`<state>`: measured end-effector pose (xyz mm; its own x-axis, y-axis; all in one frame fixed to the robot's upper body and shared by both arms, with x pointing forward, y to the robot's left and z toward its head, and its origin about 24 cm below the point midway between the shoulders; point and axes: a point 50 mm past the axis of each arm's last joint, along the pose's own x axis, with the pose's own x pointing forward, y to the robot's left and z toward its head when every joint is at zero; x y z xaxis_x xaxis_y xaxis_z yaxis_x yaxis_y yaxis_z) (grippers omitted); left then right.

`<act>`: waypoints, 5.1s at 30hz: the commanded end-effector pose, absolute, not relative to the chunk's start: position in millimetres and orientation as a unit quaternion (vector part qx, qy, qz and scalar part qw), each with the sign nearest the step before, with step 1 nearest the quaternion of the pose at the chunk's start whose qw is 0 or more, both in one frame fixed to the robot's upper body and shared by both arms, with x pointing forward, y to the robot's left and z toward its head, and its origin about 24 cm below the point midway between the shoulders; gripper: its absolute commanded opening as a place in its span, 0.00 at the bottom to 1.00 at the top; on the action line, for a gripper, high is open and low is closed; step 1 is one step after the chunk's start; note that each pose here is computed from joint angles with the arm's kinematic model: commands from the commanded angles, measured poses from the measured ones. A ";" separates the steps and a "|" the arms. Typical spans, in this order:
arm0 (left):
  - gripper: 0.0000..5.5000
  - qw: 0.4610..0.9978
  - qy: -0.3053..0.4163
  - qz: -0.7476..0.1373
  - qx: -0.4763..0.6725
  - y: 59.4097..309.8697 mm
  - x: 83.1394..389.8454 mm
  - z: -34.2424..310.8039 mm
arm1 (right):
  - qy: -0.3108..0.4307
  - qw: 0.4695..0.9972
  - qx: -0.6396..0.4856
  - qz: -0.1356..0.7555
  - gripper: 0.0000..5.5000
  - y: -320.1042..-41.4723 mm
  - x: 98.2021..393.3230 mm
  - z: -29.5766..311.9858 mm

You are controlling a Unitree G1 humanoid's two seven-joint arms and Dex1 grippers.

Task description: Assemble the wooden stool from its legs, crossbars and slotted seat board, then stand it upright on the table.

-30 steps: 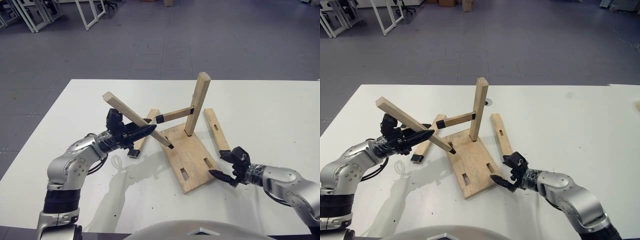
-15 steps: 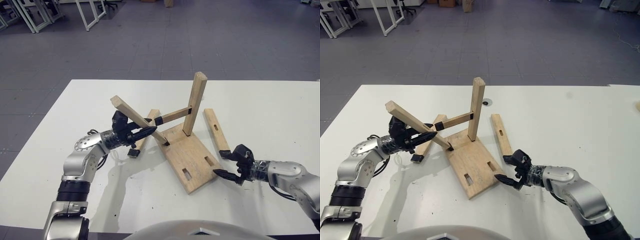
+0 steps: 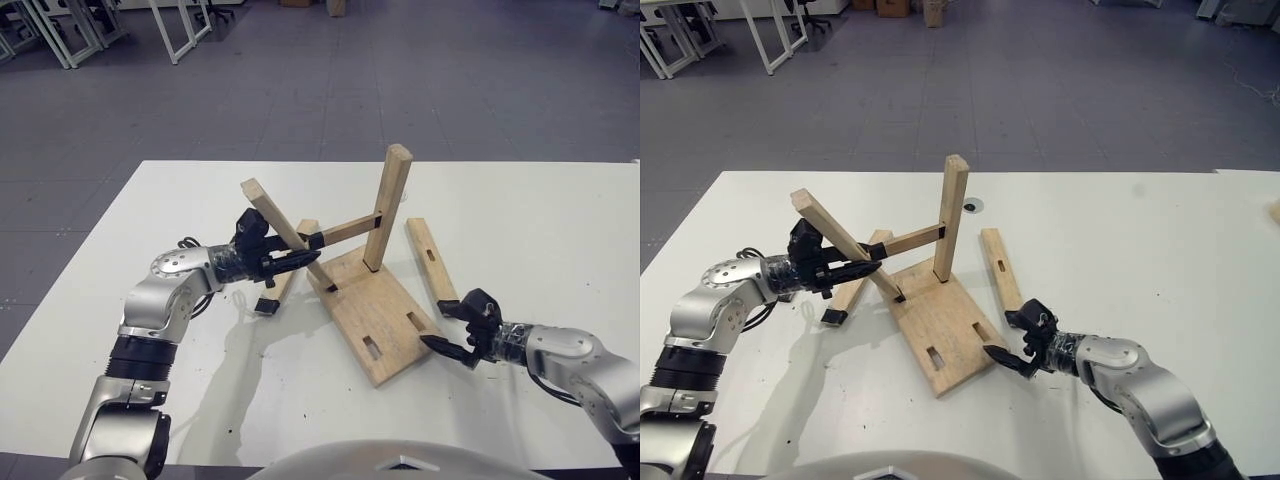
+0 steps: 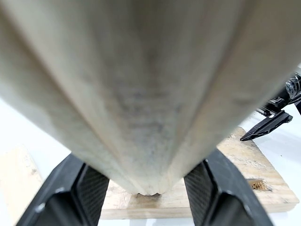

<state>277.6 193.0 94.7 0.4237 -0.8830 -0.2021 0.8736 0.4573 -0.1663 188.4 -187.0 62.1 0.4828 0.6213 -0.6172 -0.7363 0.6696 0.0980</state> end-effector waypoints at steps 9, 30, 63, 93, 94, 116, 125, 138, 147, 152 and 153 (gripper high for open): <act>0.38 0.806 0.322 -0.496 0.006 207.8 260.1 18.0 | 0.343 0.849 -0.101 0.388 0.75 -183.6 190.1 52.1; 0.38 0.722 0.459 -0.508 0.100 211.8 238.0 -10.2 | 0.332 0.850 -0.100 0.396 0.75 -171.1 194.4 48.5; 0.38 0.712 0.321 -0.604 0.159 185.0 264.7 -9.8 | 0.158 0.987 -0.025 -0.010 0.75 -225.7 352.4 106.4; 0.38 0.698 0.167 -0.656 0.233 148.3 305.0 25.2 | 0.302 0.755 -0.158 0.561 0.75 -169.6 215.0 86.9; 0.38 0.701 0.148 -0.661 0.226 143.6 306.8 28.7 | 0.305 0.744 -0.158 0.573 0.75 -165.4 210.6 84.3; 0.79 0.712 0.052 -0.631 0.304 178.5 329.8 79.2 | 0.298 0.794 -0.151 0.508 0.75 -175.4 212.1 75.7; 0.79 0.890 0.017 -0.406 0.209 211.1 302.1 97.7 | 0.294 0.848 -0.191 0.398 0.75 -222.9 214.3 90.1; 0.79 0.989 0.010 -0.137 0.046 191.9 282.9 155.9 | 0.311 0.803 -0.261 0.436 0.75 -207.0 182.7 58.6; 0.79 0.995 -0.032 -0.089 -0.024 202.5 303.0 204.2 | 0.318 0.807 -0.267 0.420 0.75 -216.5 188.6 66.8; 0.79 0.983 -0.052 -0.159 -0.075 183.8 307.5 246.9 | 0.248 0.835 -0.246 0.425 0.75 -206.8 207.0 112.9; 0.79 0.980 -0.050 -0.175 -0.079 176.6 308.7 250.8 | 0.227 0.842 -0.223 0.435 0.75 -196.4 207.5 119.8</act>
